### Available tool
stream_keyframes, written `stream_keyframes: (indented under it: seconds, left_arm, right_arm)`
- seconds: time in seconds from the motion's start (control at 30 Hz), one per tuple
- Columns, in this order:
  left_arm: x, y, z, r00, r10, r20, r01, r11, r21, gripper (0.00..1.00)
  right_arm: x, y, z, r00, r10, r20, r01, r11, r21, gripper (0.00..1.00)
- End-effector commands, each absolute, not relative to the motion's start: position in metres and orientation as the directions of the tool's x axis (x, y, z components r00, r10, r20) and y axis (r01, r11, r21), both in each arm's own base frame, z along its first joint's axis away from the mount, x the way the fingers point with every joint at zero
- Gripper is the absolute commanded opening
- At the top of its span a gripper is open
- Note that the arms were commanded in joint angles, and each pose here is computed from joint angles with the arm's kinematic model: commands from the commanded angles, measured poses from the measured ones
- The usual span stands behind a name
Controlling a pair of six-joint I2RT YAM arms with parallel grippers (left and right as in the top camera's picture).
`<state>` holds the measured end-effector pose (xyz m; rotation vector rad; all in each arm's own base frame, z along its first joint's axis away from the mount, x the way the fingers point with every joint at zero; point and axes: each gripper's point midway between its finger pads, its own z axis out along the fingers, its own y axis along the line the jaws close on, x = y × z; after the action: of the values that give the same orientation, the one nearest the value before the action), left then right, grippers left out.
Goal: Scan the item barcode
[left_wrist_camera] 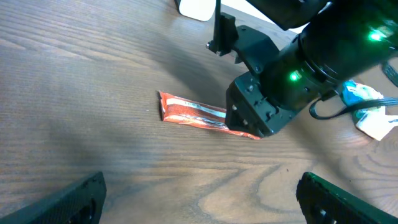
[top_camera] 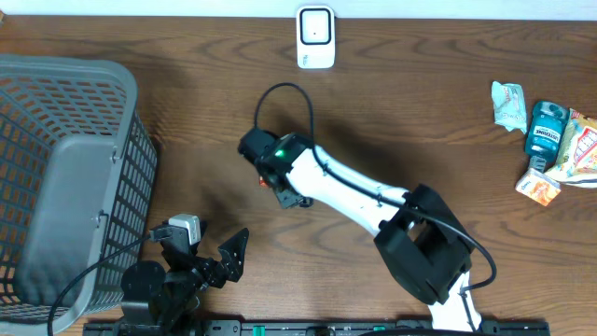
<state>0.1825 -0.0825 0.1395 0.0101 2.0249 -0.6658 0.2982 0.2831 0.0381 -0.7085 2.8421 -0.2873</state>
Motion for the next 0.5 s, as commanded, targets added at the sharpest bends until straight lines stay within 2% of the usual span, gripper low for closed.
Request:
stream_keyframes:
  seconds: [0.0, 0.2, 0.37, 0.47]
  left_arm:
    - [0.183, -0.081, 0.141, -0.525, -0.261, -0.810, 0.267, 0.853, -0.448, 0.98]
    - [0.183, -0.081, 0.141, -0.525, -0.261, -0.810, 0.267, 0.853, -0.448, 0.98]
    - [0.183, -0.081, 0.141, -0.525, -0.261, -0.810, 0.267, 0.853, -0.448, 0.98]
    - [0.183, -0.081, 0.141, -0.525, -0.261, -0.810, 0.267, 0.853, -0.448, 0.98]
  right_arm:
    - [0.304, 0.285, 0.046, -0.783, -0.599, -0.166, -0.535, 0.785, -0.310, 0.46]
    - [0.300, 0.292, 0.024, -0.680, -0.718, -0.150, -0.661, 0.688, -0.299, 0.46]
    - [0.304, 0.291, 0.009, -0.634, -0.756, -0.162, -0.696, 0.649, -0.306, 0.54]
    - [0.297, 0.293, -0.005, -0.586, -0.796, -0.151, -0.753, 0.603, -0.261, 0.54]
